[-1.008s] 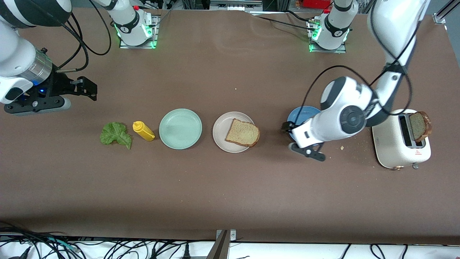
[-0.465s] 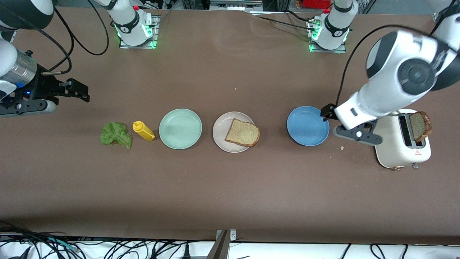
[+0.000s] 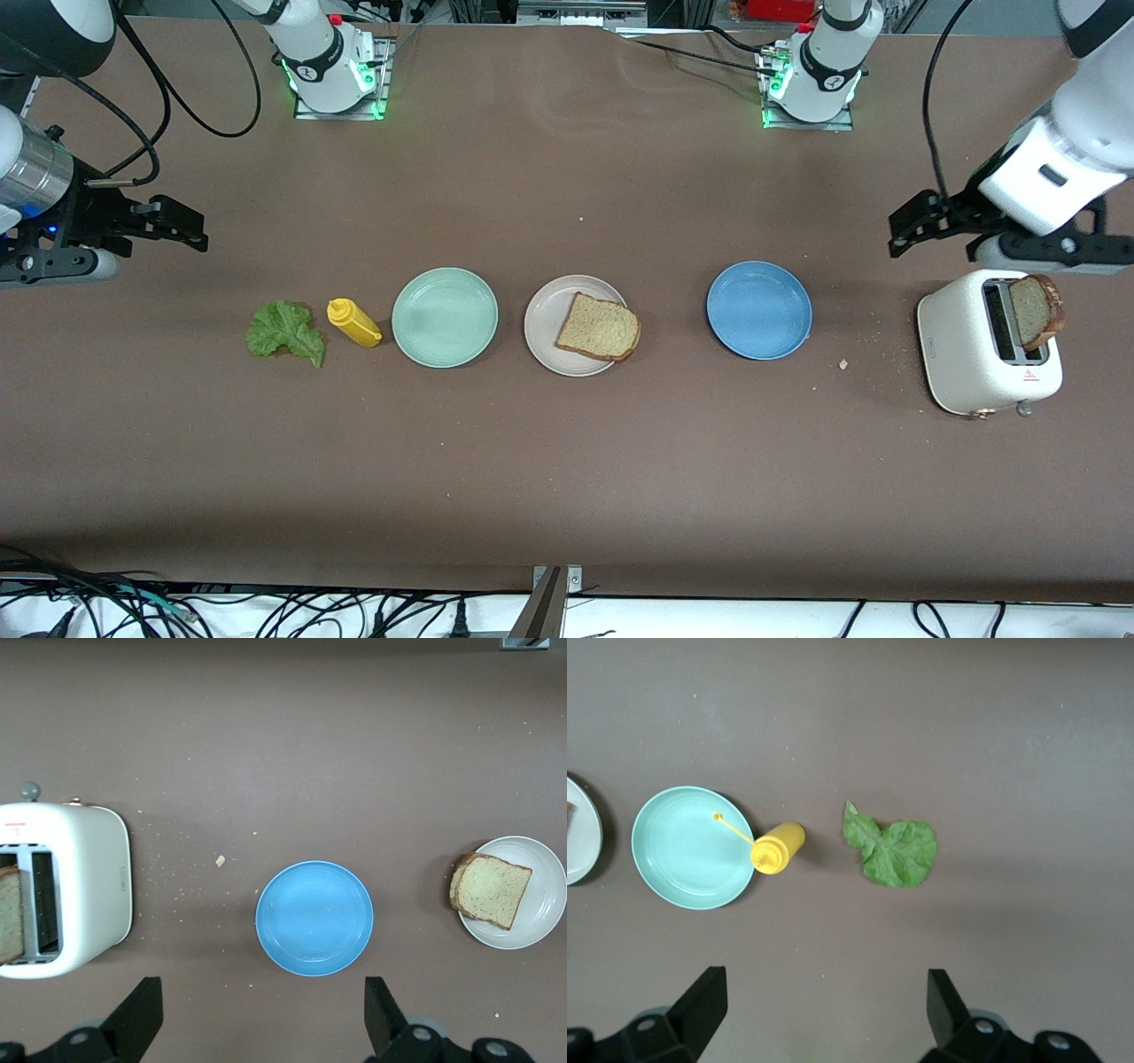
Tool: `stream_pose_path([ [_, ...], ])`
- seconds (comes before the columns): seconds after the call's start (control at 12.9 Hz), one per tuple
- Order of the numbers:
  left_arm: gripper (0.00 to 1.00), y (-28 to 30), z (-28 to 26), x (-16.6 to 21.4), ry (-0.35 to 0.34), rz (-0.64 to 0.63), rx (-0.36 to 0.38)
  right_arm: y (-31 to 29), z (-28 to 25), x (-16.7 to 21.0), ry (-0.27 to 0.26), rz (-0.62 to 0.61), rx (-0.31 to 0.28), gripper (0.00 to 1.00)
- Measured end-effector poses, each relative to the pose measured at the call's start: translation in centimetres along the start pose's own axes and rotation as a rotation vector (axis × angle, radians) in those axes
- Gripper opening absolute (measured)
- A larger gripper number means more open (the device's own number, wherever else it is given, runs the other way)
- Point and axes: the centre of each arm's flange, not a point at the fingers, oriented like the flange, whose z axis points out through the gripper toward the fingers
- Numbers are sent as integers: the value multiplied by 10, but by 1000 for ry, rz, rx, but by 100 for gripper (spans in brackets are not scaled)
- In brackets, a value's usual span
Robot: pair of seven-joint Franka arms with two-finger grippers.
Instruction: Make sandwich in beige plate with both arms
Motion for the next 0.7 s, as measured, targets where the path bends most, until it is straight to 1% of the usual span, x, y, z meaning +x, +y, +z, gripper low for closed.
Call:
stream_pose_path([
  [0.23,100,26,12,-9,-17,53,58,7,2,-3,-27,9,0,100],
  [0.54,100,26,26,-7,-46,40,46,5,5,-2,-34,-46,-3,100],
  [0.7,100,25,35,-3,-59,36,44,4,12,2,-44,-52,-9,100],
])
